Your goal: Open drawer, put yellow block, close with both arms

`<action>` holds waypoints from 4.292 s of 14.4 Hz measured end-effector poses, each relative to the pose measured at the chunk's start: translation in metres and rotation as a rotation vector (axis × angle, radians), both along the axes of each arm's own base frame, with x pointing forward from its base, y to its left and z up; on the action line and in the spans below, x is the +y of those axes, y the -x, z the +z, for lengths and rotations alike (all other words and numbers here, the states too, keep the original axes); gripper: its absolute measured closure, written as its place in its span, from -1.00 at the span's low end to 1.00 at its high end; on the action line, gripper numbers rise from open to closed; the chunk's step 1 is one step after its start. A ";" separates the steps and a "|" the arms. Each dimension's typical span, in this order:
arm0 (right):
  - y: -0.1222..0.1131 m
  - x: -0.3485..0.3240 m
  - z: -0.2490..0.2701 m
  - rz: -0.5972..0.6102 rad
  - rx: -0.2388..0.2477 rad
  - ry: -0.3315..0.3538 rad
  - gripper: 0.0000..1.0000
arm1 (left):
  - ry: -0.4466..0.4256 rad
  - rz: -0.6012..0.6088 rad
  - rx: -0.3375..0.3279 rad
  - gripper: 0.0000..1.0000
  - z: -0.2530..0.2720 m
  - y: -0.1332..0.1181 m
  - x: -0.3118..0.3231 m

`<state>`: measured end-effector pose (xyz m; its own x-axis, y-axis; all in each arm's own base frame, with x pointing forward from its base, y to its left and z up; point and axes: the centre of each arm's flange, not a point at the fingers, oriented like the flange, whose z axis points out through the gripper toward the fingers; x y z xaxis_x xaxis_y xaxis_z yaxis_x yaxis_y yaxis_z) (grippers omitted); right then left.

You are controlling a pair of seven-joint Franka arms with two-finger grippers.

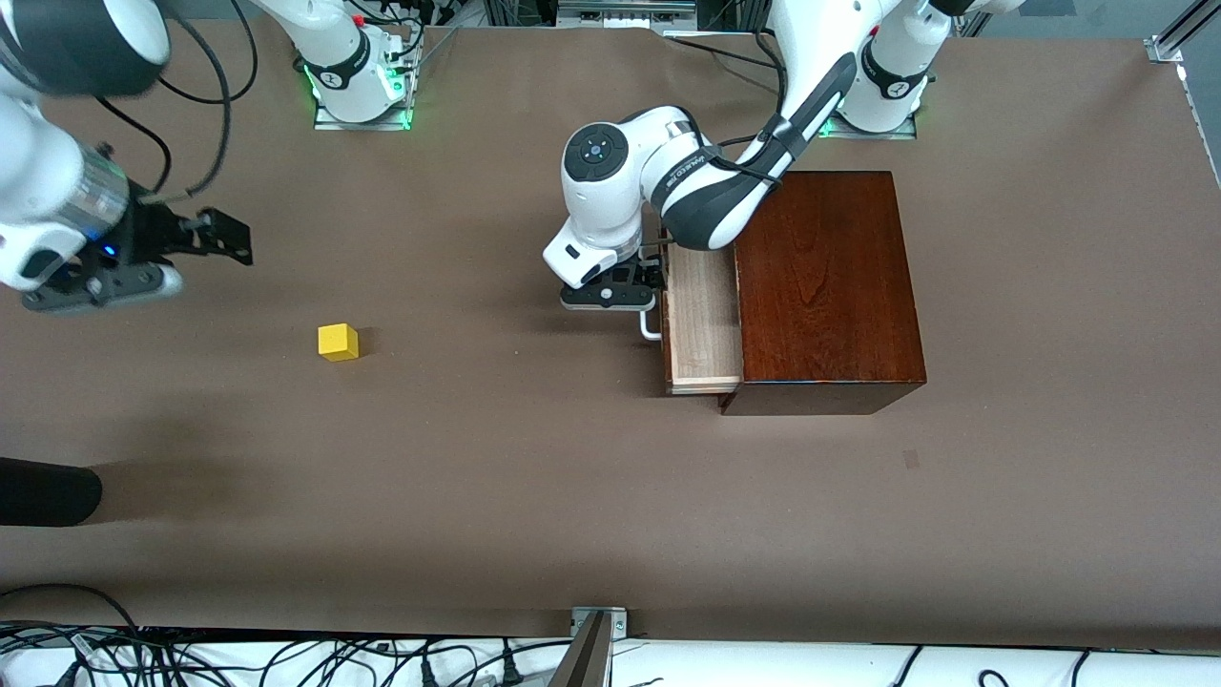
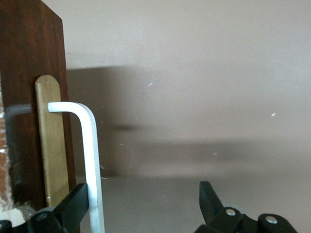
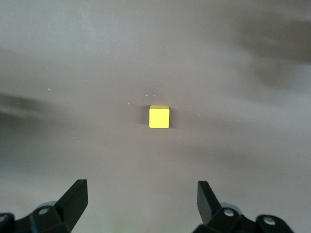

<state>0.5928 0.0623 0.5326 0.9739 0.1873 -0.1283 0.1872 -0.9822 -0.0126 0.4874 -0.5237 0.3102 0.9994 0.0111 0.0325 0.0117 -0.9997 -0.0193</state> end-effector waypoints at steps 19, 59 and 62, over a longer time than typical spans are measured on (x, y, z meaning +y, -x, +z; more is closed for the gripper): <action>0.029 0.003 -0.303 0.039 -0.099 0.000 -1.00 | -0.186 -0.031 0.132 -1.00 0.210 -0.101 0.285; 0.104 0.488 -0.096 0.935 -0.280 -0.120 -0.10 | -0.029 -0.032 0.075 -1.00 0.297 -0.060 0.520; 0.144 0.541 -0.093 1.026 -0.301 -0.145 -0.10 | -0.029 -0.032 0.075 -1.00 0.297 -0.060 0.520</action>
<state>0.4491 0.6029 0.4395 0.3318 0.9262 0.1792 0.9350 -0.3481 0.0681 0.5474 -0.0036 0.6072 0.9989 -0.0207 -0.0426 -0.0227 -0.9986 -0.0478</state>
